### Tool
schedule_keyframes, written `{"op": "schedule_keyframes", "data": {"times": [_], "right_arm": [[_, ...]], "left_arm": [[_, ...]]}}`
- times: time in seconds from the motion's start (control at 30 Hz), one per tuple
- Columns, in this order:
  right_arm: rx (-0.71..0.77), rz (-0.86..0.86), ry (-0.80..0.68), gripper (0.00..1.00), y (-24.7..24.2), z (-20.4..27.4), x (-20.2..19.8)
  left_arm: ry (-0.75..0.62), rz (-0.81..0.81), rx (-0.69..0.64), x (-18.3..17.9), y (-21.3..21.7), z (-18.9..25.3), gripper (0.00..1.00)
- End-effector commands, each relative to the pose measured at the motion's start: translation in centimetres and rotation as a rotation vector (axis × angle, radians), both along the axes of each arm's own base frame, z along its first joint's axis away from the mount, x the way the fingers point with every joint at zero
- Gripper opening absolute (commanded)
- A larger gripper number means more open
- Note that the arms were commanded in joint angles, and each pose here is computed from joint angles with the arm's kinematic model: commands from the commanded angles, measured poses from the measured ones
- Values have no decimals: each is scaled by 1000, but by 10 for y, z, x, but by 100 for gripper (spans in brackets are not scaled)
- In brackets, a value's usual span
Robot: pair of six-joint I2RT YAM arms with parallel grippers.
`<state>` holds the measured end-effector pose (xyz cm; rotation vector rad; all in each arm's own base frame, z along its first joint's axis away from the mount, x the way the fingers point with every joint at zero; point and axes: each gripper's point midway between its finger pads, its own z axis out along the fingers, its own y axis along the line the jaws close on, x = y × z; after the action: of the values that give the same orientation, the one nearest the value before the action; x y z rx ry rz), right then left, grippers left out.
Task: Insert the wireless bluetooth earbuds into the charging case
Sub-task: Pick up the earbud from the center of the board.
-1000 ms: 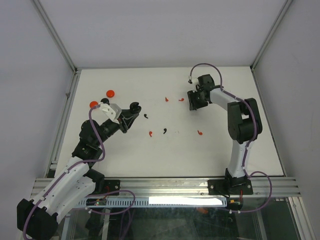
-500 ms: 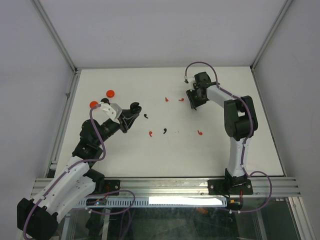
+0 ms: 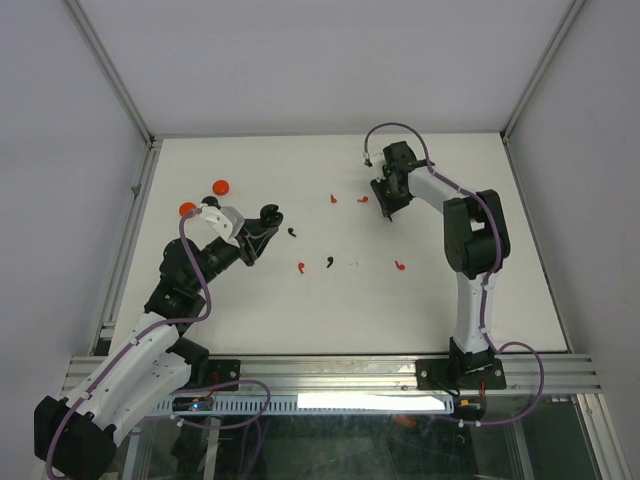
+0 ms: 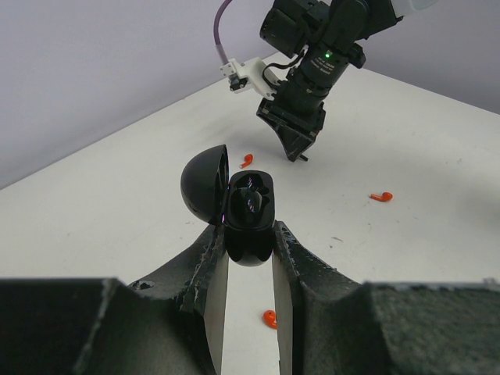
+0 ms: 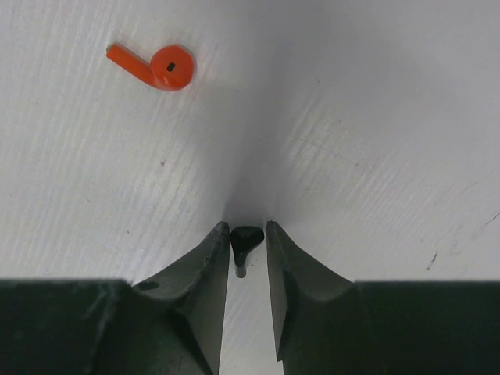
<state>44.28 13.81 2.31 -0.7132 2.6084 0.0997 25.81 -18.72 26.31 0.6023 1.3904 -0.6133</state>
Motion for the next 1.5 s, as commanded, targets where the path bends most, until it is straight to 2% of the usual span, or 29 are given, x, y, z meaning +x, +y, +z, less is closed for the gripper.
{"op": "schedule_keyframes", "data": {"times": [0.0, 0.2, 0.4, 0.93, 1.47], "right_arm": [[-103, 13, 59, 28, -12, -18, -11], [-123, 7, 78, 21, -15, -19, -15], [-75, -19, 49, 16, -7, -2, -19], [180, 1, -292, 15, 64, 135, -45], [527, 184, -681, 14, 151, 287, -120]], "left_arm": [[-76, -11, -30, 0, 0, 32, 0], [-73, -13, -30, 0, 0, 31, 0], [-74, -16, -30, -1, -1, 31, 0], [-140, -43, -52, -11, -1, 42, 0], [-205, -107, -67, -24, -6, 46, 0]]}}
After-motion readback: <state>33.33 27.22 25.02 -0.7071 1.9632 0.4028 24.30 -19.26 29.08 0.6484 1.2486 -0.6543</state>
